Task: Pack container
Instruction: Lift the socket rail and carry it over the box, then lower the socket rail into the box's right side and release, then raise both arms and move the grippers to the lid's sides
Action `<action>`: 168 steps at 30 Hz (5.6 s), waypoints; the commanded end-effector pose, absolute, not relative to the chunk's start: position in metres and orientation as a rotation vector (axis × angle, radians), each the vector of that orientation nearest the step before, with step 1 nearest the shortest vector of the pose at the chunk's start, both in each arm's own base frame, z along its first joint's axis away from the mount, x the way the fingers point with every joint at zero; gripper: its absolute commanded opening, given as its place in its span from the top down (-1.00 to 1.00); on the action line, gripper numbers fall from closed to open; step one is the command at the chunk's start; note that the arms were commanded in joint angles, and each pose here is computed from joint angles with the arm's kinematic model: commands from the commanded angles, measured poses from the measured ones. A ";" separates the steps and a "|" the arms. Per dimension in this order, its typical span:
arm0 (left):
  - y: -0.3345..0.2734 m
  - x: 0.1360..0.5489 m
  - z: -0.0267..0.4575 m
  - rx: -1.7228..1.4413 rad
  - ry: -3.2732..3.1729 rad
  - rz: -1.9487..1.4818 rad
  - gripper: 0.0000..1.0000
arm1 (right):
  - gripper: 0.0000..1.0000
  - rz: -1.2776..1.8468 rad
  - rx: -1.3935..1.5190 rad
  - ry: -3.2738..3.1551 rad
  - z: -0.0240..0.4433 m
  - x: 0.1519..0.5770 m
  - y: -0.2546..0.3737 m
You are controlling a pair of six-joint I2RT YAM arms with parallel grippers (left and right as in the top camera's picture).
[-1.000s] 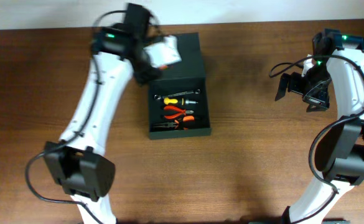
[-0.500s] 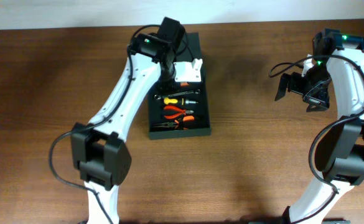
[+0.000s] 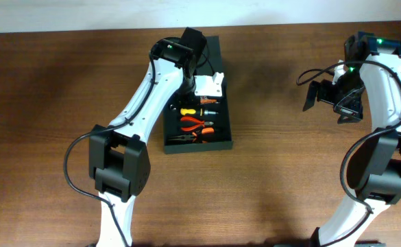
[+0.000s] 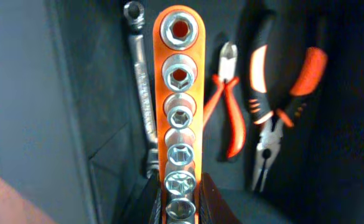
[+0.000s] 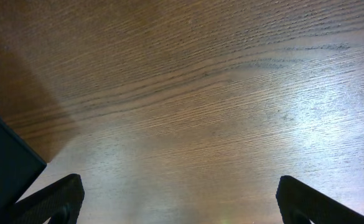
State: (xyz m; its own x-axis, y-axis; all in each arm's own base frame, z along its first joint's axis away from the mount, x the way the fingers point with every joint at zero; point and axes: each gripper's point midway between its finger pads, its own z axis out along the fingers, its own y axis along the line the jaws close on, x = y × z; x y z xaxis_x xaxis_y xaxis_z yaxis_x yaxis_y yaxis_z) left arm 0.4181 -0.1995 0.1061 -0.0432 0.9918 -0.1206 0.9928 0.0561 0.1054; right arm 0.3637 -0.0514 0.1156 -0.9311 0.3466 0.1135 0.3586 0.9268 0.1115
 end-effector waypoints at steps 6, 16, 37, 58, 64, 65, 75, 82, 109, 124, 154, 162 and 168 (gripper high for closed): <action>-0.210 0.413 0.110 1.889 2.273 -0.139 0.96 | -0.97 -0.180 -0.550 -2.990 0.114 0.363 -0.055; -0.226 0.425 0.115 0.941 2.767 -0.317 0.96 | -0.98 -0.180 -0.551 -2.994 0.114 0.363 -0.055; -0.282 0.427 0.121 0.380 2.813 -0.323 0.96 | -0.98 -0.180 -0.550 -2.989 0.114 0.362 -0.054; -0.269 0.389 0.088 -0.122 3.008 -0.193 0.96 | -0.97 -0.180 -0.549 -2.982 0.114 0.361 -0.054; -0.264 0.380 0.071 -0.173 3.042 -0.163 0.96 | -0.97 -0.180 -0.549 -2.981 0.114 0.360 -0.054; -0.264 0.380 0.069 -0.174 3.043 -0.162 0.96 | -0.98 -0.180 -0.549 -2.981 0.114 0.360 -0.054; -0.274 0.376 0.060 -0.138 3.037 -0.180 0.96 | -0.97 -0.186 -0.550 -2.979 0.115 0.360 -0.053; -0.278 0.376 0.043 -0.114 3.022 -0.195 0.96 | -0.97 -0.186 -0.549 -2.968 0.115 0.358 -0.053; -0.279 0.385 0.073 0.033 2.996 -0.293 0.42 | -0.97 -0.185 -0.547 -2.949 0.115 0.353 -0.052; -0.173 0.427 0.294 0.183 2.515 -0.109 0.06 | -0.99 -0.339 -0.555 -2.957 0.118 0.361 -0.036; -0.072 0.515 0.180 0.155 2.467 -1.230 0.97 | 0.92 -1.473 -0.151 -3.127 0.131 0.504 0.086; -0.073 0.522 0.113 0.074 2.548 -1.321 0.96 | 0.92 -1.578 -0.192 -2.945 0.083 0.502 0.098; -0.071 0.520 0.068 -0.048 2.648 -1.343 0.96 | 0.92 -1.637 -0.159 -2.902 0.067 0.506 0.107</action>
State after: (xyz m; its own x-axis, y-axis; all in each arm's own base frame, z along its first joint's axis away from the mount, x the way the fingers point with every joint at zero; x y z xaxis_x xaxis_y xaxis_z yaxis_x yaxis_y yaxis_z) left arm 0.5223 -0.0702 0.0872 -0.9768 -0.0935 -0.1925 0.0960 0.6126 -0.7845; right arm 0.5073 0.0961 0.0679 -0.9713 0.1958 -0.1348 0.0003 0.5681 0.8230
